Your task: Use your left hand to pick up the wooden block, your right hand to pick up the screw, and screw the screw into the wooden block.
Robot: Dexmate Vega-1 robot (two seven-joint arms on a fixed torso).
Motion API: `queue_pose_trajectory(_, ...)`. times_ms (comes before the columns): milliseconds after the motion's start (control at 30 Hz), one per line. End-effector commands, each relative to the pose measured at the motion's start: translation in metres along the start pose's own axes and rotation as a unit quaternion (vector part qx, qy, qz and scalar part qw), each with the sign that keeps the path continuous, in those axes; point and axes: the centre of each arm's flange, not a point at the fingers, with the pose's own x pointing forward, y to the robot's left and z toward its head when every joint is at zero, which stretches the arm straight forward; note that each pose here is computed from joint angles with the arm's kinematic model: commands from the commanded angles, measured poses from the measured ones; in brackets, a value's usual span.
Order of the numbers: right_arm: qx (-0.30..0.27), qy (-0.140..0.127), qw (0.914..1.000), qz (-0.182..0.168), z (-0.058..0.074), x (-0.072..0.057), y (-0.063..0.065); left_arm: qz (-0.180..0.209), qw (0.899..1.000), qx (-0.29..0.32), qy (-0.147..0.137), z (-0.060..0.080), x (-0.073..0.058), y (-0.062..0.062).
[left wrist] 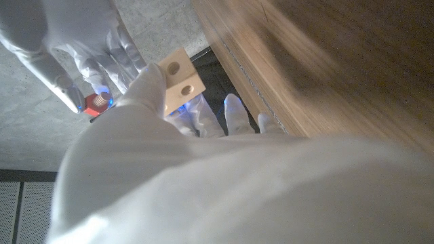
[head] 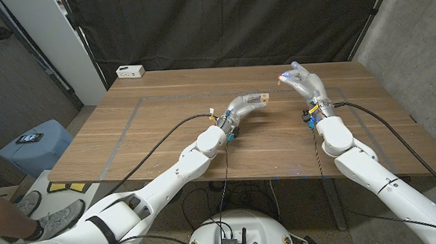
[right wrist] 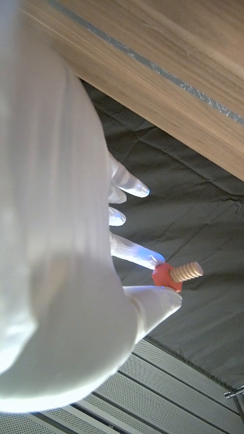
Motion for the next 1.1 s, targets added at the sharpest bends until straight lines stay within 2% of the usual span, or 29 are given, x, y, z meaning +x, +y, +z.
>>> queue_pose_trajectory(33, 0.013, -0.008, 0.9998, -0.013, -0.002, 0.005, 0.012, -0.005, 1.000, -0.011, 0.005, -0.001, 0.004, -0.004)
queue_pose_trajectory(533, 0.011, -0.021, 0.9996, -0.016, -0.001, 0.012, 0.022, 0.001, 1.000, -0.021, 0.014, -0.003, 0.005, -0.004)
queue_pose_trajectory(1100, -0.007, -0.025, 0.9996, -0.009, 0.000, 0.011, 0.030, 0.010, 0.999, -0.030, 0.020, -0.005, 0.003, -0.007)
